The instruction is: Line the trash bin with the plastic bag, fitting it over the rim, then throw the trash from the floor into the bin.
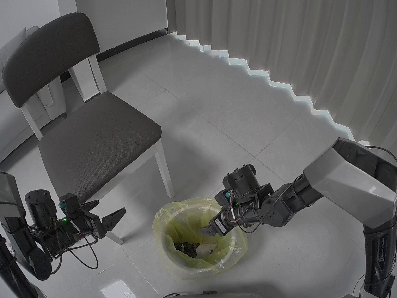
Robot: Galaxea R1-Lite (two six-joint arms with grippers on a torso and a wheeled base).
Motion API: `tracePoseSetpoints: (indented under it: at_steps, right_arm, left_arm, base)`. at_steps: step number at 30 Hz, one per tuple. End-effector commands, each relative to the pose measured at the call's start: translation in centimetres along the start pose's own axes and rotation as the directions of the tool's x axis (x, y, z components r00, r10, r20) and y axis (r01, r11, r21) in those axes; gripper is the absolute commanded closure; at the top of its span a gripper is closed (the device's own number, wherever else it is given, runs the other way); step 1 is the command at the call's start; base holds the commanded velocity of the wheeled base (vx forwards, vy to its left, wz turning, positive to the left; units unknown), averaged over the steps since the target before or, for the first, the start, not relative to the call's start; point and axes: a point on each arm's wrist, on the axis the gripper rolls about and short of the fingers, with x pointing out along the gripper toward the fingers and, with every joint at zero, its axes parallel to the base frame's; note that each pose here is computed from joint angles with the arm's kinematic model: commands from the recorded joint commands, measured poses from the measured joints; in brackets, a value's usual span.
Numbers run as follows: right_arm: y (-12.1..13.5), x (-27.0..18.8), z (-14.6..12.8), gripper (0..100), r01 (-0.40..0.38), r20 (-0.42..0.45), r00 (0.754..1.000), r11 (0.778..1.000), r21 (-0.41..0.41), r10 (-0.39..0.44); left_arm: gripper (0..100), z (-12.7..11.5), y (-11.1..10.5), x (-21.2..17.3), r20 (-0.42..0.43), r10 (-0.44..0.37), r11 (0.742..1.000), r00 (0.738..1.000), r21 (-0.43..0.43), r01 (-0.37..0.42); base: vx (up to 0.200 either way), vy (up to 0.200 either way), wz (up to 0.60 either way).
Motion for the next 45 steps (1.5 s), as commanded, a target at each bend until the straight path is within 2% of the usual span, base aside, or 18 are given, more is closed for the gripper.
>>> tracePoseSetpoints:
  at_steps: [1, 5, 7, 11, 12, 16, 20, 25, 26, 27, 30, 32, 34, 37, 40, 43, 44, 45]
  right_arm:
    - [-2.9, -2.5, 0.4, 0, 0.073, 0.027, 0.997, 0.996, 0.050, -0.074]
    - [-3.8, -5.6, 0.2, 0, 0.119, 0.043, 0.992, 0.991, 0.068, -0.122]
    - [-3.9, -7.5, 0.4, 0, 0.130, 0.067, 0.989, 0.989, 0.072, -0.135]
    - [-3.9, -12.9, 1.1, 0, 0.176, 0.155, 0.970, 0.980, 0.096, -0.189]
    - [-4.0, -15.2, 1.4, 0, 0.235, 0.190, 0.948, 0.965, 0.116, -0.254]
    - [-4.2, -20.6, 0.9, 0, 0.361, 0.253, 0.880, 0.912, 0.193, -0.402]
    - [-4.1, -25.6, -1.2, 0, 0.418, 0.301, 0.814, 0.861, 0.289, -0.497]
    - [-3.5, -31.2, -5.3, 0, 0.486, 0.356, 0.702, 0.781, 0.393, -0.616]
    - [-3.3, -31.6, -5.6, 0, 0.488, 0.362, 0.694, 0.776, 0.398, -0.622]
    - [-2.5, -33.6, -7.3, 0, 0.496, 0.400, 0.644, 0.754, 0.430, -0.652]
    - [-1.1, -36.0, -10.2, 0, 0.504, 0.450, 0.568, 0.724, 0.471, -0.689]
    - [-0.2, -37.4, -12.1, 0, 0.520, 0.469, 0.505, 0.689, 0.506, -0.725]
    - [0.7, -38.8, -14.0, 0, 0.536, 0.484, 0.426, 0.644, 0.546, -0.764]
    - [2.8, -40.5, -16.6, 0, 0.530, 0.534, 0.320, 0.615, 0.584, -0.783]
    - [4.8, -41.0, -19.3, 0, 0.523, 0.565, 0.281, 0.617, 0.588, -0.776]
    - [5.9, -41.0, -20.9, 0, 0.527, 0.561, 0.281, 0.614, 0.588, -0.779]
    - [6.9, -40.8, -22.4, 0, 0.533, 0.550, 0.286, 0.607, 0.589, -0.785]
    - [7.5, -40.7, -23.2, 0, 0.526, 0.567, 0.291, 0.624, 0.578, -0.770]
  left_arm:
    - [0, -3.1, 1.2, 2.6, -0.140, 0.057, 0.998, 0.989, -0.027, -0.061]
    - [0, -3.3, 1.2, 2.5, -0.149, 0.092, 0.995, 0.985, -0.033, -0.098]
    - [0, -2.4, 0.8, 1.7, -0.112, 0.090, 0.995, 0.990, -0.027, -0.093]
    - [0, 0.2, -0.3, -0.4, 0.028, 0.073, 0.997, 0.997, 0.012, -0.074]
    - [0, 1.4, -0.7, -1.3, 0.094, 0.065, 0.997, 0.993, 0.036, -0.069]
    - [0, 3.3, -1.4, -3.2, 0.215, 0.058, 0.995, 0.975, 0.062, -0.073]
    - [0, 4.9, -1.7, -5.3, 0.330, 0.071, 0.991, 0.941, 0.081, -0.103]
    - [0, 6.4, -2.3, -8.3, 0.454, 0.068, 0.983, 0.888, 0.124, -0.138]
    - [0, 6.5, -2.4, -8.5, 0.460, 0.066, 0.982, 0.885, 0.126, -0.139]
    - [0, 6.9, -2.8, -9.4, 0.493, 0.057, 0.981, 0.868, 0.135, -0.142]
    - [0, 7.5, -3.6, -11.0, 0.545, 0.013, 0.981, 0.838, 0.154, -0.116]
    - [0, 7.6, -4.3, -12.3, 0.575, -0.032, 0.982, 0.818, 0.170, -0.081]
    - [0, 7.6, -5.0, -13.9, 0.600, -0.072, 0.982, 0.796, 0.184, -0.050]
    - [0, 6.8, -6.0, -16.1, 0.602, -0.110, 0.978, 0.791, 0.208, -0.023]
    - [0, 6.1, -7.0, -18.4, 0.596, -0.119, 0.977, 0.794, 0.211, -0.012]
    - [0, 5.3, -7.7, -20.2, 0.589, -0.117, 0.979, 0.800, 0.206, -0.008]
    - [0, 4.1, -8.4, -22.0, 0.574, -0.114, 0.981, 0.810, 0.193, 0.001]
    - [0, 3.3, -8.8, -23.0, 0.565, -0.114, 0.982, 0.817, 0.187, 0.008]
  base:
    - [0.000, 0.000, 0.00]
    - [0.000, 0.000, 0.00]
    - [0.000, 0.000, 0.00]
    - [0.000, 0.000, 0.00]
    - [0.000, 0.000, 0.00]
    - [0.000, 0.000, 0.00]
    - [0.000, 0.000, 0.00]
    - [0.000, 0.000, 0.00]
    - [0.000, 0.000, 0.00]
    - [0.000, 0.000, 0.00]
    - [0.000, 0.000, 0.00]
    - [0.000, 0.000, 0.00]
    - [0.000, 0.000, 0.00]
    - [0.000, 0.000, 0.00]
    - [0.000, 0.000, 0.00]
    - [0.000, 0.000, 0.00]
    - [0.000, 0.000, 0.00]
    - [0.000, 0.000, 0.00]
